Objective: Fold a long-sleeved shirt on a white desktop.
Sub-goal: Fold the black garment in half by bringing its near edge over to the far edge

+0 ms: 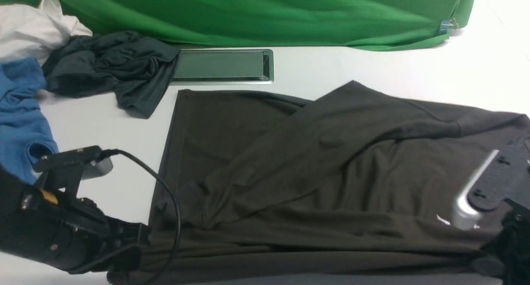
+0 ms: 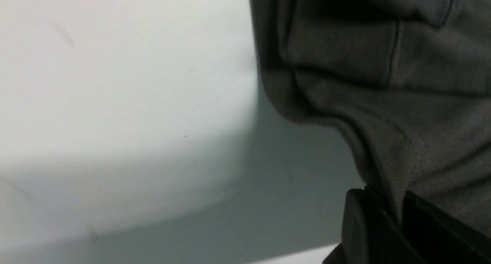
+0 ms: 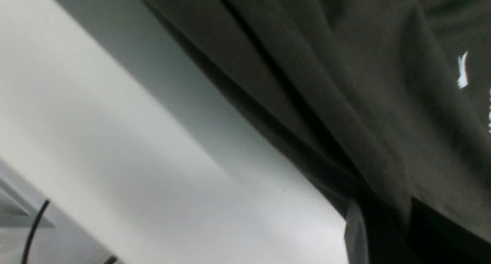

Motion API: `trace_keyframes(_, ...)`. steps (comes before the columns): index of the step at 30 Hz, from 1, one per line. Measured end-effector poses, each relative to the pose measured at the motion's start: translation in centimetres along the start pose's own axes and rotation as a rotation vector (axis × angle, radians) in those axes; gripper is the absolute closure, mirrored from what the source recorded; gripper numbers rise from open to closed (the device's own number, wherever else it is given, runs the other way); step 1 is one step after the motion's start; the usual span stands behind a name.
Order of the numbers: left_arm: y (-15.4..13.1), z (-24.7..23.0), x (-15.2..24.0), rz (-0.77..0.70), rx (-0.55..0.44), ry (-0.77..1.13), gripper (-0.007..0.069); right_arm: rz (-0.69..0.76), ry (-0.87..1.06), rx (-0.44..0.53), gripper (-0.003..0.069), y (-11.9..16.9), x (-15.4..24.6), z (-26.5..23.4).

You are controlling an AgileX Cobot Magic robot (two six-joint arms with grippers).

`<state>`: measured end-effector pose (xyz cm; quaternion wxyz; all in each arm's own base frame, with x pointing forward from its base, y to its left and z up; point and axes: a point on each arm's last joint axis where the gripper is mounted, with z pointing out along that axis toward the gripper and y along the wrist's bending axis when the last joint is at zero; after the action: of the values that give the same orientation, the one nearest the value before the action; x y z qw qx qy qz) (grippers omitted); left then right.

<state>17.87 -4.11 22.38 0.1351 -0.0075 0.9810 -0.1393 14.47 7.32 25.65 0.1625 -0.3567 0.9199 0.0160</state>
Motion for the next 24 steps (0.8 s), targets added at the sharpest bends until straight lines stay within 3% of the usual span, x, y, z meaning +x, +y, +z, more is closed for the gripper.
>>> trace_keyframes(9,-1.1,-3.2,-5.3,0.073,-0.029,-0.213,0.0587,-0.02,-0.1,0.108,0.062,-2.3,-4.0,-3.1)
trace_keyframes(16,-2.6,-4.5,-14.3,0.125,-0.048,-0.317,0.0587,-0.007,-0.1,0.192,0.062,-8.8,-10.2,-1.8)
trace_keyframes(22,-2.9,-1.9,-22.0,0.155,-0.079,-0.366,0.0587,-0.029,-0.083,0.22,0.062,-13.8,-14.8,1.5)
trace_keyframes(24,-2.6,1.3,-25.6,0.147,-0.09,-0.394,0.0579,-0.027,-0.076,0.228,0.062,-16.0,-16.9,4.1)
